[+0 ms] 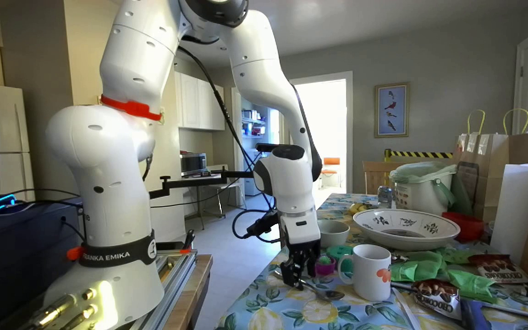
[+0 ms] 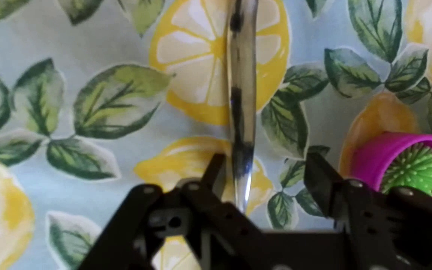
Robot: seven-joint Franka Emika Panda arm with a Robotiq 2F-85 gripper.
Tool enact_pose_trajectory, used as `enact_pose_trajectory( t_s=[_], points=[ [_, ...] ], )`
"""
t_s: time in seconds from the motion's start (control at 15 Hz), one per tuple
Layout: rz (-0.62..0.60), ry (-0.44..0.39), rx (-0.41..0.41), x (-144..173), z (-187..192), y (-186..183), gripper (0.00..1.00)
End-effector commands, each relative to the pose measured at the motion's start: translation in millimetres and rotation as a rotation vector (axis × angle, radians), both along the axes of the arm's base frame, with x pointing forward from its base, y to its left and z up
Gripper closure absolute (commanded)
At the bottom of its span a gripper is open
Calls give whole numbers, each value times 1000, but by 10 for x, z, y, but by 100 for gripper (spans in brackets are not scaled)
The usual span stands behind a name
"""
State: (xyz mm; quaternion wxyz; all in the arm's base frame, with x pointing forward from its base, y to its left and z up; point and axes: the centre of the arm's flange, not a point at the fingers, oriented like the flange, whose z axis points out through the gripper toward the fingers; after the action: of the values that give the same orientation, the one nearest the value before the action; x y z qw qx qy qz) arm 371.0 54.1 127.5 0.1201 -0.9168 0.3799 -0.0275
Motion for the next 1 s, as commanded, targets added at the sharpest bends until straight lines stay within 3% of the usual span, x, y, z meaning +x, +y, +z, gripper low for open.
enact_pose_trajectory(
  t_s=[0.0,0.33,0.53,0.93],
  points=[
    [-12,-4,-7,135,15,46,65],
    [-14,-3,-9,133,5,43,82],
    [-18,-3,-10,131,1,40,100],
    [-23,-8,-6,114,31,50,98]
  ],
)
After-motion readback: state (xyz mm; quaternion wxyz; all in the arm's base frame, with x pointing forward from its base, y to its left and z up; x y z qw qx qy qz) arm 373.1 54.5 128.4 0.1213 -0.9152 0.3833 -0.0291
